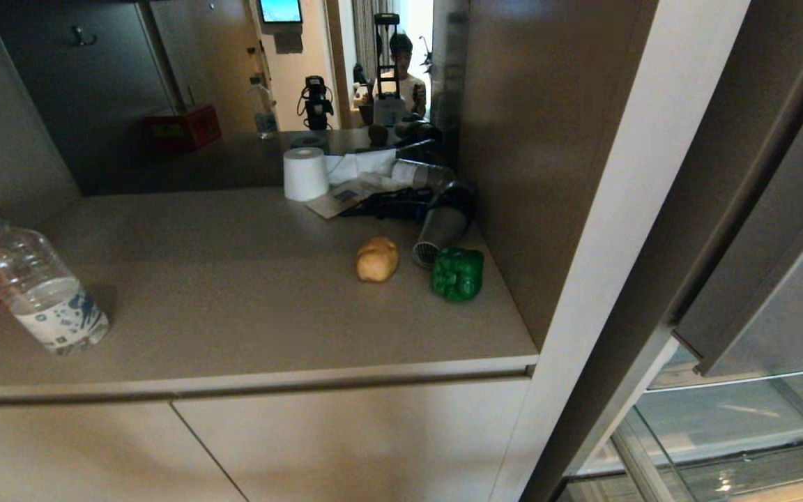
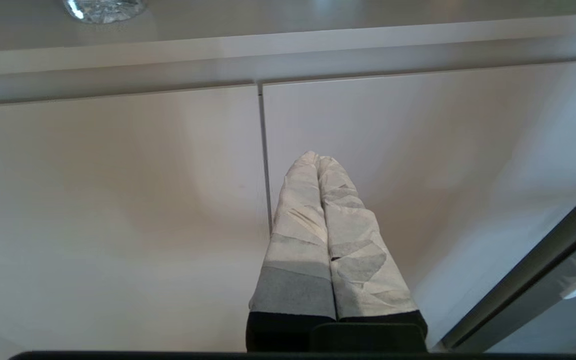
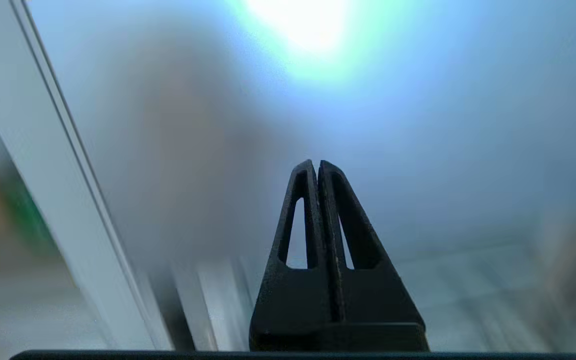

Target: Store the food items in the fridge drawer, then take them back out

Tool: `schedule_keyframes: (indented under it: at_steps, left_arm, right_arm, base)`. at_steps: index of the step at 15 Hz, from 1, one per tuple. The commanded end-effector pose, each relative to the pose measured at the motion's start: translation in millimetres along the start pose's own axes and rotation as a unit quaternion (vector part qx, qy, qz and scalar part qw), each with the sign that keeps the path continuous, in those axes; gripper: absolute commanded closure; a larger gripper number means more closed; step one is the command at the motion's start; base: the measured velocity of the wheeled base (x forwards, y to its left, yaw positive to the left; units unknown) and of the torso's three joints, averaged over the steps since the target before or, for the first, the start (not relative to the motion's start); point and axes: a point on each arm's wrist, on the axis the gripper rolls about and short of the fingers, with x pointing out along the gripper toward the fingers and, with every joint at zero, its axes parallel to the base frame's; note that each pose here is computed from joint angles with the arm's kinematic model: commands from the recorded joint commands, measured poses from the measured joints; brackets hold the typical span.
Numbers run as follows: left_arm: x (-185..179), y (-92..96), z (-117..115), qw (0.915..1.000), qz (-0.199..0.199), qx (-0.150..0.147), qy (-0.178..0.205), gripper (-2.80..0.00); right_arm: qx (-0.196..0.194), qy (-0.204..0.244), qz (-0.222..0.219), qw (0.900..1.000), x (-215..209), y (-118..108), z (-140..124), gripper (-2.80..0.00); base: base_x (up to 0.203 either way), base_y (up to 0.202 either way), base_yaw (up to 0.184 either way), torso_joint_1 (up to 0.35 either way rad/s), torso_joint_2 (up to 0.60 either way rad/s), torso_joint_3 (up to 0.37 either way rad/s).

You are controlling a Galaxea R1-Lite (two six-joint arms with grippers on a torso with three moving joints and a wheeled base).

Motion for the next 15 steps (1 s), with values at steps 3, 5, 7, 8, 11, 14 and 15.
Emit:
schedule_keyframes:
  at_steps: [3,5,7,8,11,14,15]
  left_arm:
    - [0.1,0.0,0.1,1.0000,0.000,0.000,0.000,0.00]
    - [0.1,0.0,0.1,1.0000,0.000,0.002,0.000,0.00]
    - [0.1,0.0,0.1,1.0000,-0.001,0.001,0.000,0.00]
    - [0.1,0.0,0.1,1.0000,-0.001,0.001,0.000,0.00]
    - [0.1,0.0,0.1,1.0000,-0.001,0.001,0.000,0.00]
    - [0.1,0.0,0.1,1.0000,-0.001,0.000,0.000,0.00]
    - [0.1,0.0,0.1,1.0000,-0.001,0.000,0.000,0.00]
  right_arm:
    - [-0.059,0.161,-0.009,0.985,-33.5,-8.6,-92.4,0.00]
    - [-0.068,0.218,0.034,0.973,-38.0,-7.6,-129.5,0.00]
    - [-0.041,0.245,0.133,0.959,-41.6,-3.6,-143.8,0.00]
    - [-0.042,0.257,0.138,0.956,-42.7,-3.6,-146.8,0.00]
    - [-0.056,0.255,0.097,0.960,-43.5,-3.9,-147.4,0.00]
    - [-0.056,0.217,0.054,0.973,-49.5,-4.2,-146.4,0.00]
    - [-0.053,0.203,0.055,0.976,-51.8,-4.5,-146.1,0.00]
  base:
    - [0.000,0.000,0.000,0.000,0.00,0.000]
    - [0.000,0.000,0.000,0.000,0.00,0.000]
    - [0.000,0.000,0.000,0.000,0.00,0.000]
    - [0.000,0.000,0.000,0.000,0.00,0.000]
    - [0.000,0.000,0.000,0.000,0.00,0.000]
    - [0.000,0.000,0.000,0.000,0.00,0.000]
    - [0.000,0.000,0.000,0.000,0.00,0.000]
